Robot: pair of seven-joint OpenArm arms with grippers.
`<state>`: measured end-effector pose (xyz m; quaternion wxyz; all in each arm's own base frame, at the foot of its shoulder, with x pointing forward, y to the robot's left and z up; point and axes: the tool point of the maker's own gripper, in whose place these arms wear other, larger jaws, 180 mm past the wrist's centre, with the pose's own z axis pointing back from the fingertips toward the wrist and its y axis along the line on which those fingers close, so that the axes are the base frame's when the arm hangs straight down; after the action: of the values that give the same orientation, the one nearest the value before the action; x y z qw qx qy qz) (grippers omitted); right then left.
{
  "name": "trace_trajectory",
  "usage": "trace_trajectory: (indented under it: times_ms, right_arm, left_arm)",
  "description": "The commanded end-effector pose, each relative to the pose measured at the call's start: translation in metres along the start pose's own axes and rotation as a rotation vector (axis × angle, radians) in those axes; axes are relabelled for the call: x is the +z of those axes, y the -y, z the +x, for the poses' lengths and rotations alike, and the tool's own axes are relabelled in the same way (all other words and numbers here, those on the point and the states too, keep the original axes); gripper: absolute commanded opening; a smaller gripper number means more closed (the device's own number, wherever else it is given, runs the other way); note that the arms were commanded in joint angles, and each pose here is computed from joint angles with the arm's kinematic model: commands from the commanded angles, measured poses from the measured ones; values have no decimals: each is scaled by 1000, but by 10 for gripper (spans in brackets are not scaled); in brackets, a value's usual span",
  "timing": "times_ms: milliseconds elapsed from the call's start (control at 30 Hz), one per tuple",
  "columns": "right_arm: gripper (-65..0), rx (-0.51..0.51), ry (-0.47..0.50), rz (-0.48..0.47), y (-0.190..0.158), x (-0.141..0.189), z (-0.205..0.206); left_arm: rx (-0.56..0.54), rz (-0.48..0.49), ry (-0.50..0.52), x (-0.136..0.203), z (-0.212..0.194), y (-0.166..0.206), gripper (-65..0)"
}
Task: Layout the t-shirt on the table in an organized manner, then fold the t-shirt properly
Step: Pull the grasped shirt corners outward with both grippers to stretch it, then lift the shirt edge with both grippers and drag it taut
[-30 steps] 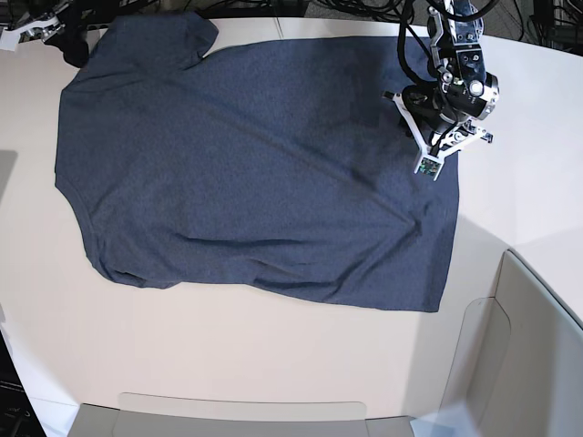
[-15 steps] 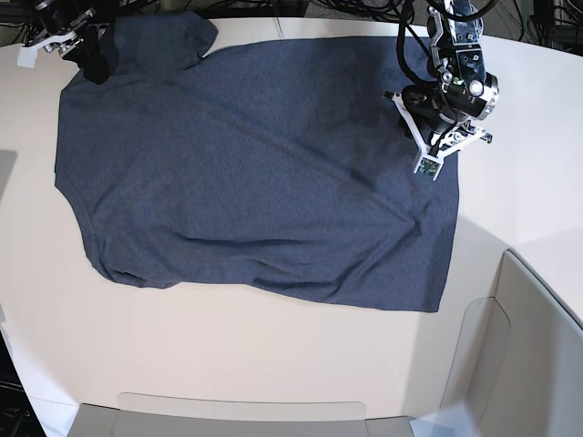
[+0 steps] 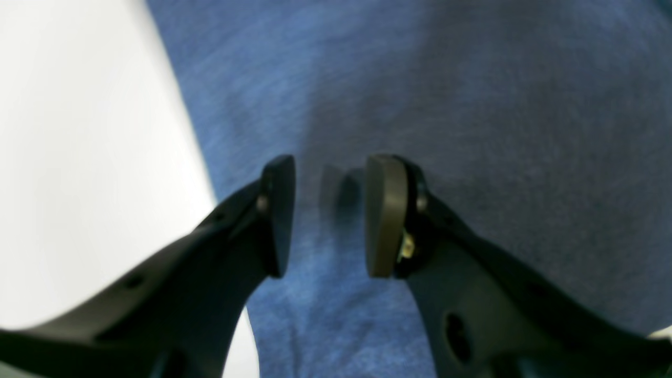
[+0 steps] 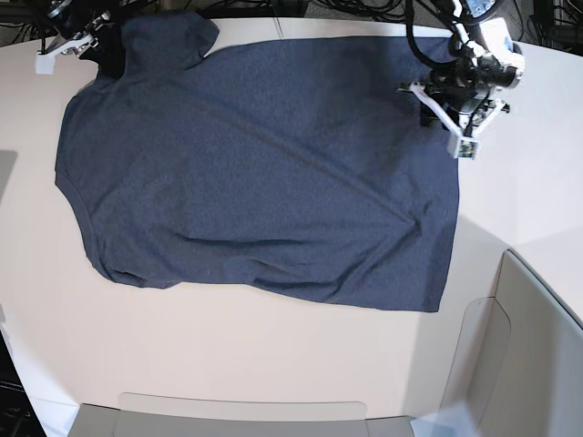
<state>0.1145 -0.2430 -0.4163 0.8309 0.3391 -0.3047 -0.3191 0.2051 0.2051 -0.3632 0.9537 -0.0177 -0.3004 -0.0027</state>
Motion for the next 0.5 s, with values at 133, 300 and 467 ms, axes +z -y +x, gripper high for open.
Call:
trace_trajectory:
  times_ms: [133, 300, 467]
  right_arm:
    - [-650, -11, -204, -159, 31, 5, -42]
    - [-650, -2, -196, -152, 28, 3, -38]
    - [-650, 3, -193, -143, 26, -1, -35]
  left_arm:
    - [230, 30, 91, 30, -12, -49, -446]
    - [379, 16, 27, 45, -44, -67, -407]
    - [505, -58, 9, 43, -64, -68, -364]
